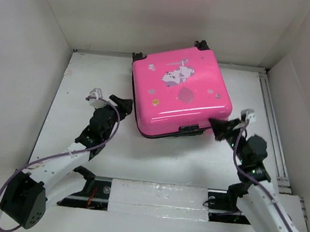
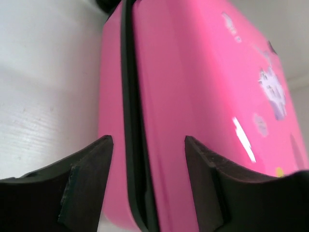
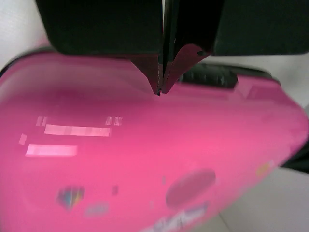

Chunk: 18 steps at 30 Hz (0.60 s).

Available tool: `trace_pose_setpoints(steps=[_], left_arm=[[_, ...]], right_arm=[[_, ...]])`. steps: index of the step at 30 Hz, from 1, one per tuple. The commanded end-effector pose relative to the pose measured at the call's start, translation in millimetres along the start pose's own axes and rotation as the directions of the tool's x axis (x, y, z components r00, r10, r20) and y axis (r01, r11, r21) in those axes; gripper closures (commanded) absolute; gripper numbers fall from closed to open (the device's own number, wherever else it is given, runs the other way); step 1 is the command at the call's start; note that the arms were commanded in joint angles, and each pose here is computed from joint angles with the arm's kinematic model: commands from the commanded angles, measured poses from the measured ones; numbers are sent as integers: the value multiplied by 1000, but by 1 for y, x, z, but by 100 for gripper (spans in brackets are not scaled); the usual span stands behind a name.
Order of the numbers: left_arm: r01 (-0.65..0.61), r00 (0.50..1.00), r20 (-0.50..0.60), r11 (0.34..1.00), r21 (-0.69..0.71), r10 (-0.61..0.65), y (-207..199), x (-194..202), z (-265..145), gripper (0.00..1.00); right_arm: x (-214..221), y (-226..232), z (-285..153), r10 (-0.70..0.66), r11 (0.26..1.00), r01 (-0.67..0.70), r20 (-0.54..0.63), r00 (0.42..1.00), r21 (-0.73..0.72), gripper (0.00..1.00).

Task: Pack the luggage

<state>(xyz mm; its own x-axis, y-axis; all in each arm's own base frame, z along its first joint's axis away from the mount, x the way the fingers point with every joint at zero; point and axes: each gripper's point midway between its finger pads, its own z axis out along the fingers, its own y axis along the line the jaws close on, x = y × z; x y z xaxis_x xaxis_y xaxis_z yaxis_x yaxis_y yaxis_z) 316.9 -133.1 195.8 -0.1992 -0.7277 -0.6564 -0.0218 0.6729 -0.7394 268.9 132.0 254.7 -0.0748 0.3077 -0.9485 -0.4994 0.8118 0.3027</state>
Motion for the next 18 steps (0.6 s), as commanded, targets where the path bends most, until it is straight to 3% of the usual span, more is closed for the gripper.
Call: trace_pose_setpoints(steps=[1,2,5,6,8,11,18], left_arm=[[-6,1000,-30,1000,-29,5,12,11,2,45],[2,999,-43,1000,-25,-3,14,16,1,58],[-5,998,-64,999,-34,3,25,26,-2,70],[-11,996,-85,999,-42,8,28,31,-2,74],[-11,995,-97,999,-33,7,26,33,-3,78],[-17,990,-138,999,-32,13,34,46,-5,85],[-52,977,-207,998,-41,42,48,68,-4,92]], right_arm=[[31,3,-20,62,998,-62,-6,998,12,100],[48,-4,-27,78,996,-77,-26,997,38,99],[61,-6,-36,107,993,-105,-25,994,50,86],[67,-6,-37,118,992,-116,-39,992,47,73],[74,-9,-30,124,991,-120,-62,990,58,65],[93,-20,-17,101,991,-85,-173,980,101,65],[90,-19,12,60,997,-47,-220,974,62,67]])
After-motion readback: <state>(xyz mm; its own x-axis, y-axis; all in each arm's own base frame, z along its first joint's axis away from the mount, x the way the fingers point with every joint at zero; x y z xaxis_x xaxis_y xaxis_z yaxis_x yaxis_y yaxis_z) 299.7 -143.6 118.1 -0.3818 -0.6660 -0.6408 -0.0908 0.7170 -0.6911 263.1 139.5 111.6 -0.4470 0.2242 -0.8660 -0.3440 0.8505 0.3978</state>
